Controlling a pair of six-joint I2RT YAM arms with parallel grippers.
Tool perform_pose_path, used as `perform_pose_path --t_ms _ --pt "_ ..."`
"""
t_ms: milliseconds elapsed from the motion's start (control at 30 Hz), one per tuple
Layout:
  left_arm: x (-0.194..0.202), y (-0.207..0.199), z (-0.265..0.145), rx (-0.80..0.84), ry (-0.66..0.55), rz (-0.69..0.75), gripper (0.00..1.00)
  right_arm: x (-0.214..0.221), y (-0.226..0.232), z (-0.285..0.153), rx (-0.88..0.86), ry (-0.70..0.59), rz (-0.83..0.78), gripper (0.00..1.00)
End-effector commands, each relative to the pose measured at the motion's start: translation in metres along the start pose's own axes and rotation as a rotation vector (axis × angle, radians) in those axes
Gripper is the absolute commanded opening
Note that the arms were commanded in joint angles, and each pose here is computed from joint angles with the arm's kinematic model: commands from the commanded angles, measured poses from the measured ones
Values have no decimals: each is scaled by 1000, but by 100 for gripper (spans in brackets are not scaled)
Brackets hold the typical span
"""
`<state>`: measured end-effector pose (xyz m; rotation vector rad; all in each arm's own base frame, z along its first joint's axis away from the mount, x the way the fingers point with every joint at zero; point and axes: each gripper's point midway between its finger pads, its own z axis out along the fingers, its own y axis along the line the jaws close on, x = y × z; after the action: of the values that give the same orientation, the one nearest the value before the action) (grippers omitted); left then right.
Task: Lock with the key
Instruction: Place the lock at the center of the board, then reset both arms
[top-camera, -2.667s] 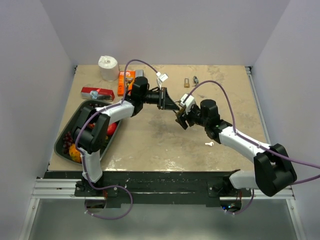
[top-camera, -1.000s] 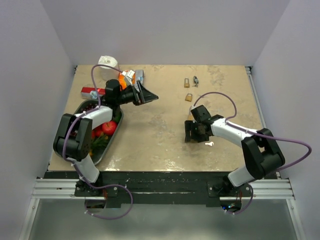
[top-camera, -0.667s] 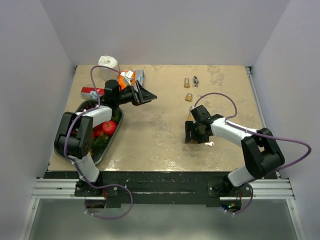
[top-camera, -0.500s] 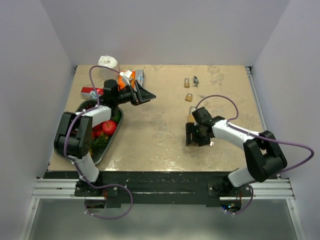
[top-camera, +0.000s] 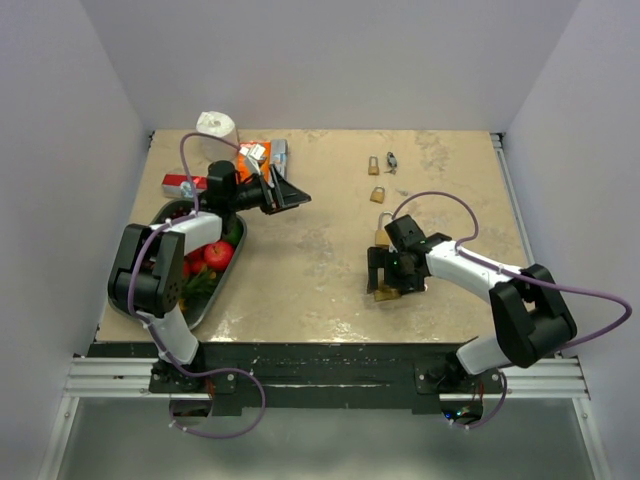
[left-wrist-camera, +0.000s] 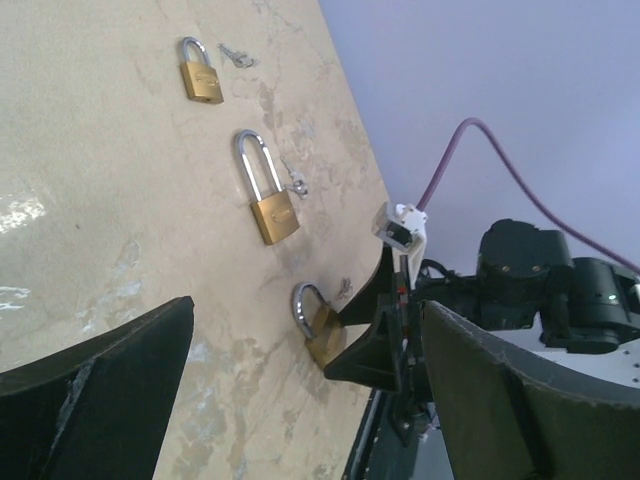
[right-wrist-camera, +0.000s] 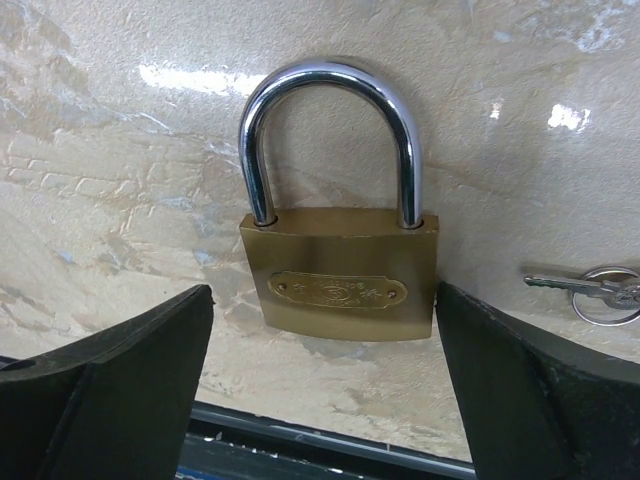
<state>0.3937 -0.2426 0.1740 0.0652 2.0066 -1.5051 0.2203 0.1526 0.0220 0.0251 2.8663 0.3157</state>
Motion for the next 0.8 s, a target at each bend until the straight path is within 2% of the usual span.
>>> perform_pose_path --t_ms 0,33,67,167,233,300,333,400,633,667,733,767 --pt "-14 -12 -6 -7 6 158 99 -5 2 -8 8 -13 -5 98" --pt "-17 -11 -7 -19 9 232 99 -8 3 -10 7 -24 -7 99" --pt "-12 -5 -9 -58 42 221 99 -15 7 -15 -4 -46 -10 99" --pt "-27 -7 -13 -119 90 364 99 -34 15 -30 -24 -115 -40 99" --pt "-23 7 -21 -207 158 419 99 -48 17 -40 -21 -169 -65 99" --pt "-40 9 -25 -263 162 489 99 -72 22 -59 -26 -265 -74 99" --pt "-37 14 -31 -299 192 469 99 -91 30 -71 -42 -334 -93 99" --pt "-52 12 -40 -320 176 491 99 -117 33 -88 -35 -435 -107 99" --pt "-121 15 -78 -441 22 547 99 -256 61 -193 -22 -959 -285 99" --pt "-140 8 -82 -462 -11 576 99 -269 56 -204 10 -1010 -275 99" --pt "-147 29 -90 -556 26 561 99 -294 60 -222 3 -1086 -316 99" --pt "-159 26 -92 -576 24 609 99 -300 58 -221 -14 -1085 -329 99"
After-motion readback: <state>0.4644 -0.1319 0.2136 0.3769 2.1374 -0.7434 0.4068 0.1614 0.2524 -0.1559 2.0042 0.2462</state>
